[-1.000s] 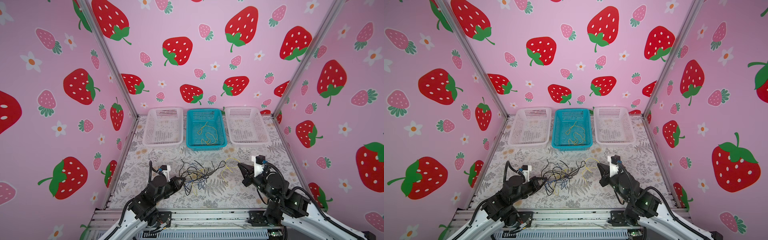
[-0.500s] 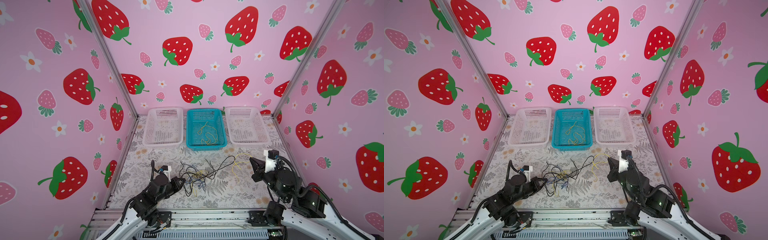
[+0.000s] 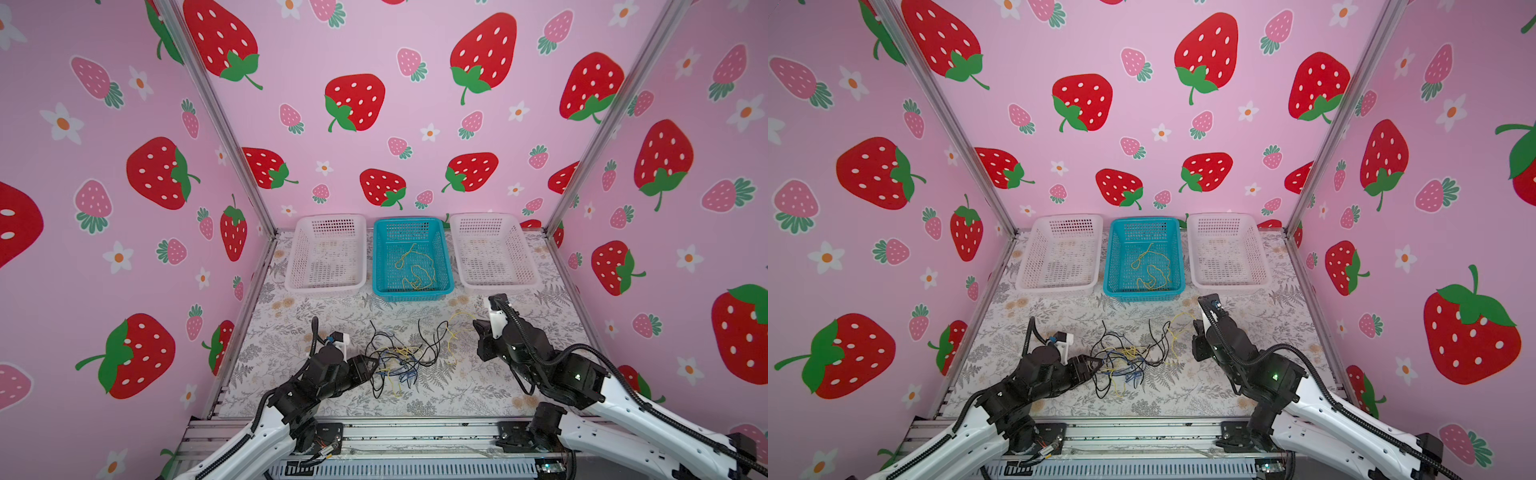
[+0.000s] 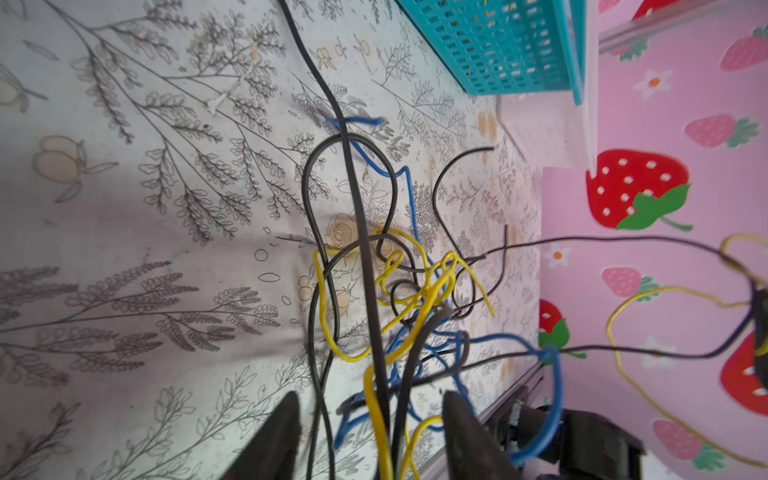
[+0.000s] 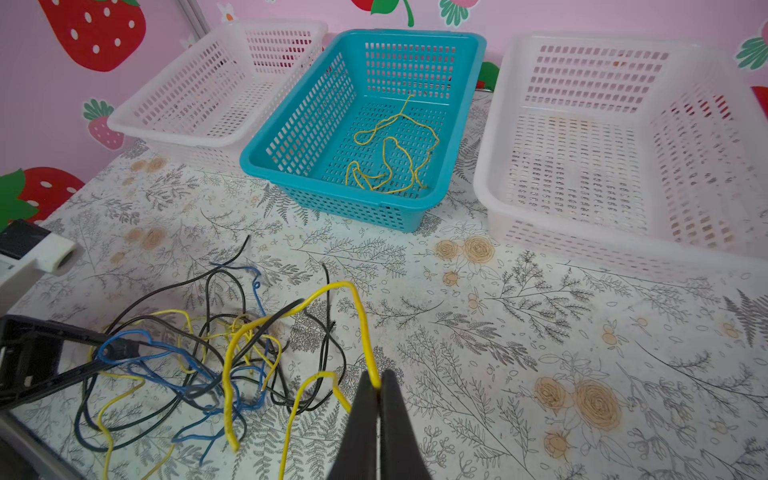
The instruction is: Untangle the cables
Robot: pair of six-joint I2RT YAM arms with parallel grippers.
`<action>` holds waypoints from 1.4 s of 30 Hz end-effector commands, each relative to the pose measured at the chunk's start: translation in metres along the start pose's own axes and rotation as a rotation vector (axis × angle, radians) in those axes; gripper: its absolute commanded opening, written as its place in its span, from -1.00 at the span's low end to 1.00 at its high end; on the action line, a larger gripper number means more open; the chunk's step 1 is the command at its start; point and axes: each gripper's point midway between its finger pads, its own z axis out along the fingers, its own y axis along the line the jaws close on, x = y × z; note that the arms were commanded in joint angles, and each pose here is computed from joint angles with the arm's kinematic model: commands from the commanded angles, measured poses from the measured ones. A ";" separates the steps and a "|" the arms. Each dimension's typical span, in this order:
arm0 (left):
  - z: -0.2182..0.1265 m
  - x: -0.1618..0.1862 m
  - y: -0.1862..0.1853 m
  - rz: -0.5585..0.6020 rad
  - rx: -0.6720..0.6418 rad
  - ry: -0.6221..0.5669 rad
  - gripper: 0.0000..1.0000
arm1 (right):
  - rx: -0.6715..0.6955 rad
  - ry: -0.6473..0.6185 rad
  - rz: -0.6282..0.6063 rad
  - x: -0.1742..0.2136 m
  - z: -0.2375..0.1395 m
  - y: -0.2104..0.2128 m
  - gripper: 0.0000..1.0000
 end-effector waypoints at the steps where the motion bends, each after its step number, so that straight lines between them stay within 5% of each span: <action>1: -0.018 -0.018 -0.038 0.096 0.065 -0.032 0.42 | -0.099 -0.043 -0.006 -0.014 0.001 0.020 -1.00; 12: -0.068 -0.056 -0.108 0.369 0.170 -0.189 0.55 | -0.189 -0.040 -0.045 -0.014 0.001 0.037 -1.00; 17: -0.064 -0.043 -0.147 0.489 0.316 -0.100 0.53 | -0.224 -0.037 -0.053 -0.015 0.001 0.044 -1.00; 25: -0.042 -0.008 -0.178 0.816 0.326 0.068 0.51 | -0.282 -0.037 -0.046 -0.016 -0.001 0.054 -1.00; 39: 0.009 0.006 -0.196 0.906 0.294 0.184 0.33 | -0.349 -0.029 -0.022 -0.012 -0.008 0.063 -1.00; 42: 0.013 0.008 -0.197 0.914 0.294 0.201 0.15 | -0.359 -0.029 -0.019 -0.010 -0.010 0.064 -1.00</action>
